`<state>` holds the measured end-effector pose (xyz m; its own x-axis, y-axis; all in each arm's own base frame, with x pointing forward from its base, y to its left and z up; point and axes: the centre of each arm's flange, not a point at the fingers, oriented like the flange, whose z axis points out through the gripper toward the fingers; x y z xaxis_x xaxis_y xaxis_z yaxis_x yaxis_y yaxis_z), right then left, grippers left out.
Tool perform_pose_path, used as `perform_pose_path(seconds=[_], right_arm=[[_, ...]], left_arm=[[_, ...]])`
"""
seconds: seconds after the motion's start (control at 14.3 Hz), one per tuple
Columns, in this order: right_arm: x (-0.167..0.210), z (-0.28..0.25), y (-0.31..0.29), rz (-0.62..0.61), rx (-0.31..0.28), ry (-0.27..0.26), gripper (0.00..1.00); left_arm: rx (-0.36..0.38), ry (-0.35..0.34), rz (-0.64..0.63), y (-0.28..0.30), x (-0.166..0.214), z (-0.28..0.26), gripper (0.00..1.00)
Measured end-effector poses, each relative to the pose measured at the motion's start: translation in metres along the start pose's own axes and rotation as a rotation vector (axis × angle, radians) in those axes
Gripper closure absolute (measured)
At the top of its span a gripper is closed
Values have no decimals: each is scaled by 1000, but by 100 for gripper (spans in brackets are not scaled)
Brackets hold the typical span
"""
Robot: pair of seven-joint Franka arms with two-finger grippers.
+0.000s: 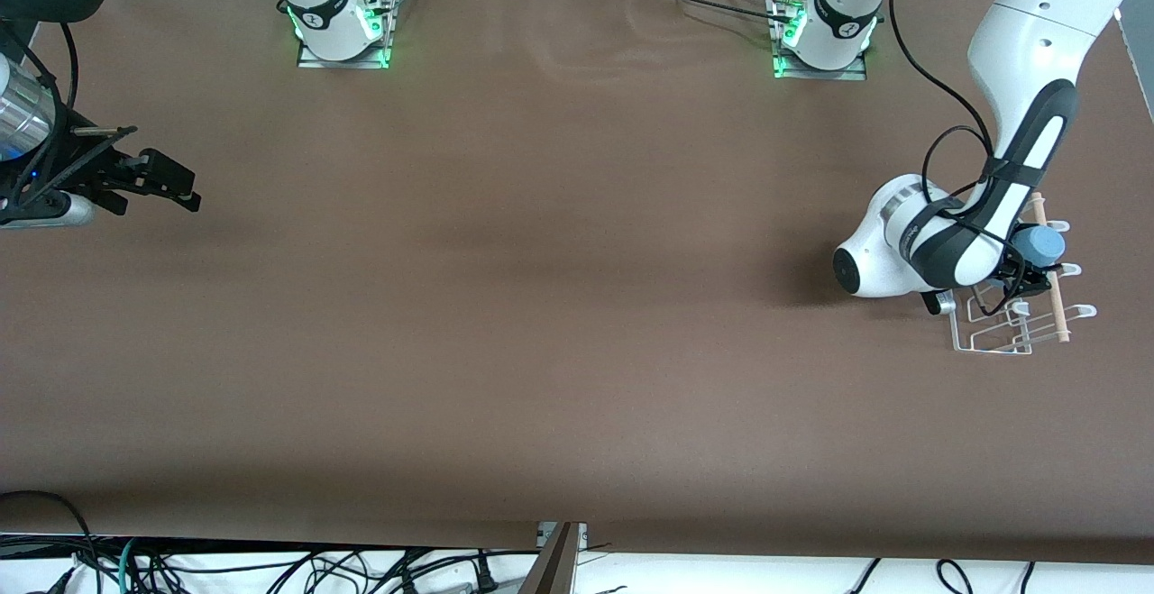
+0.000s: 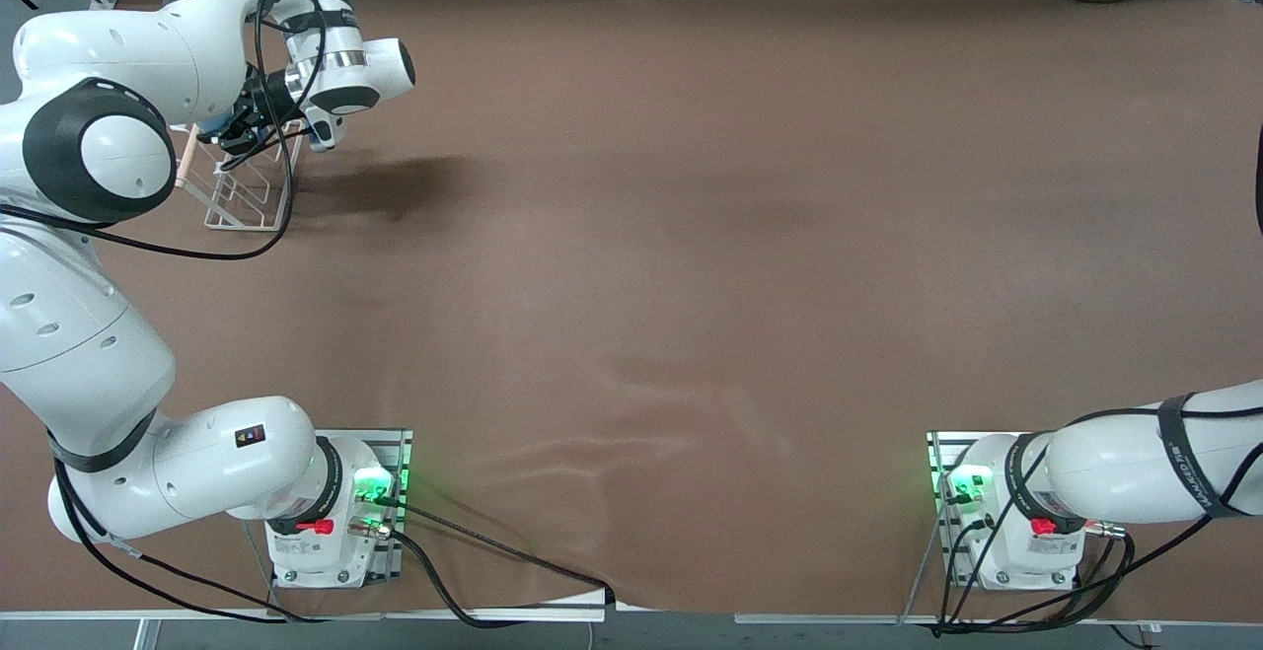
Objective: Transfer cup to left arm and place on rack
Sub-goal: 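Lower the cup onto a rack hook with the left gripper, then open the left gripper and release the cup on the rack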
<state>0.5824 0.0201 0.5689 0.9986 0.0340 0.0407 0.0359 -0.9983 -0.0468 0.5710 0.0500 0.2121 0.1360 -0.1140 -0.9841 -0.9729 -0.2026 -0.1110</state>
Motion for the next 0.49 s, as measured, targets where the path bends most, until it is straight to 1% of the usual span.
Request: perform_pose_path(seconds=[0.07,0.14,0.21,0.49], right_arm=[[0,0,0,0,0,-1,0],[0,1,1,1,0,-1,0],[0,1,1,2,0,-2,0],[0,1,3,5,-1,-2,0]], left_arm=[[0,0,-3,0,1,1,17],[1,-1,-7,0,1,1,6],[2,-1,-11,0,1,0,0],[-3,7,-49,-6,-5,-2,0]])
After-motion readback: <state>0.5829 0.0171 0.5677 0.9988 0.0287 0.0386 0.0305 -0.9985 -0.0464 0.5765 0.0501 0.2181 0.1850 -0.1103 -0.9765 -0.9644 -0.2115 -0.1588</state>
